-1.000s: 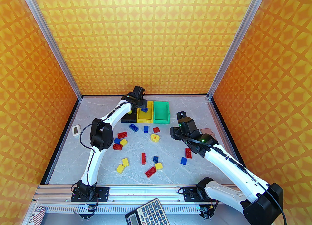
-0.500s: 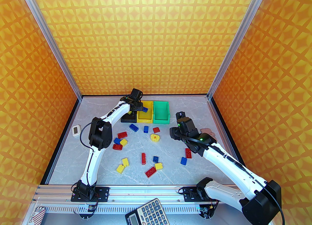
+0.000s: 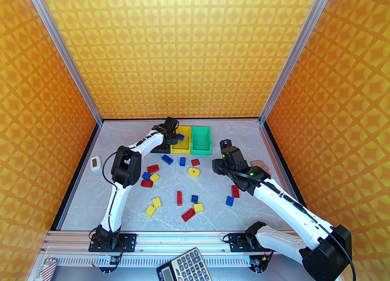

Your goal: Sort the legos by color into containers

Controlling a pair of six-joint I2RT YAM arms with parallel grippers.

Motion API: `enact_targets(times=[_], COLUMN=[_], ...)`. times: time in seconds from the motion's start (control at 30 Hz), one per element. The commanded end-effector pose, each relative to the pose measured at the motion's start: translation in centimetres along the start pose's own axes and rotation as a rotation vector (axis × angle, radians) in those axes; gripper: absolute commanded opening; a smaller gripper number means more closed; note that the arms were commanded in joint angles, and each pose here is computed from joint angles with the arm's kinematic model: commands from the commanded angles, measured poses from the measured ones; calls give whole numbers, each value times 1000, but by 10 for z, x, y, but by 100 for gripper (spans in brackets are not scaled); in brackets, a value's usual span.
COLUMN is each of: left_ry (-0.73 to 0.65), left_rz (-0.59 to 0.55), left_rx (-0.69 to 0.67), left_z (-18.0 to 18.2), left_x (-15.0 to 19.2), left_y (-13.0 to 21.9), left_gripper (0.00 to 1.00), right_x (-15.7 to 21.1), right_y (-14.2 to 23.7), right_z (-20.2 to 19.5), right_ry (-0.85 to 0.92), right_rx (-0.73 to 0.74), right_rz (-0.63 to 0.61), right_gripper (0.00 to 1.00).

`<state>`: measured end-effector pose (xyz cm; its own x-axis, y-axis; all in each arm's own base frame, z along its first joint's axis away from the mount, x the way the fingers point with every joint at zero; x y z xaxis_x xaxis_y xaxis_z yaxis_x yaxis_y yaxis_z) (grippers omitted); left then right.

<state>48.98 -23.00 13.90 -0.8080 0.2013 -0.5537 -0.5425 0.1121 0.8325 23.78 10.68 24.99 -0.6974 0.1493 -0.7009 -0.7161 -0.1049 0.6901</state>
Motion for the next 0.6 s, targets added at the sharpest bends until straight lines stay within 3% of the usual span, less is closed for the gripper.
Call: enact_targets(times=[0.0,0.43,0.57], left_ry=[18,110,107], left_rz=[54,77,65], left_rx=[-42,-60,-58], left_z=[9,14,13], left_x=[15,43,39], left_y=[2,11,14], left_gripper=[31,29,45], right_x=[1,4,5], right_y=[-3,-5,-6], right_z=[-1,-2,-2], right_ry=[-15,-12,-11], right_rx=[4,-2,-4], right_rz=[4,11,13], right_gripper=[54,54,54])
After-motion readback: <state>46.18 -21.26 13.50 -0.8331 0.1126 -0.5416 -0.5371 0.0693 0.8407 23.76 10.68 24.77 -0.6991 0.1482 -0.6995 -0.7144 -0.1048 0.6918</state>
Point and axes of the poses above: each hand's point on the last joint's axis, 136 mm out from that joint toward the fingers, its own y axis back along the fingers, its own z axis along the line the jaws close on, x = y × z, the point moved 9 cm from there along y, back along the fingers, and after that the axes turned 11 degrees about -y, right-handed, at the moved point
